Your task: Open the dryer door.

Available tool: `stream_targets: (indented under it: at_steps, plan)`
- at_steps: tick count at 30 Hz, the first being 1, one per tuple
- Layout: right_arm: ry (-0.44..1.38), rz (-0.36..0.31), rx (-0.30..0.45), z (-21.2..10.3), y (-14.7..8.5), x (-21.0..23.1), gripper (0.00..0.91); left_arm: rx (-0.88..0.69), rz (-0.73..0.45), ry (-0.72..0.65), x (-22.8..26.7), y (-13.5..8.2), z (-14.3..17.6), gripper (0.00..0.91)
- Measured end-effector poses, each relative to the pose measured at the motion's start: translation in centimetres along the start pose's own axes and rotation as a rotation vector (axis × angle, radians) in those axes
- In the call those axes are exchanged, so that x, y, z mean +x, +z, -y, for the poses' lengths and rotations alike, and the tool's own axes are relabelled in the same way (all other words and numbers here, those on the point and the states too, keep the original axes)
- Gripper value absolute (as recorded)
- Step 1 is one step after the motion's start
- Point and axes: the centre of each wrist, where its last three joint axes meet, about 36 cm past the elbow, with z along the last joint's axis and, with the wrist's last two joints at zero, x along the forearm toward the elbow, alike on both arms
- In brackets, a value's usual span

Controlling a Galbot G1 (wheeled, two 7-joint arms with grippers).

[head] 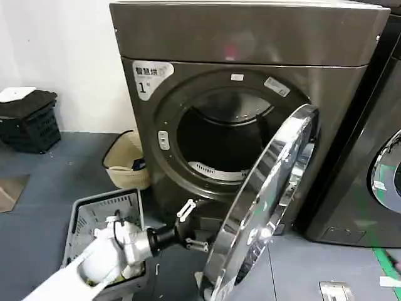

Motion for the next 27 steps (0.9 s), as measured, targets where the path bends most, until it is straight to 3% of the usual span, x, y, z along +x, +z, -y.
stream_targets:
  at_steps: [9,19,27]
  plan:
    - [0.464,-0.304,0.075,2.6,1.9,6.5,0.907,0.01,0.037,0.056,-3.7,0.5,-0.1,0.907]
    - [0.771,-0.552,0.099,4.2,2.6,11.4,0.907,0.042,0.083,0.122,-8.2,0.9,0.6,0.907]
    - [0.958,-0.65,0.089,4.4,2.7,13.6,0.907,0.049,0.118,0.175,-12.6,1.1,0.9,0.907]
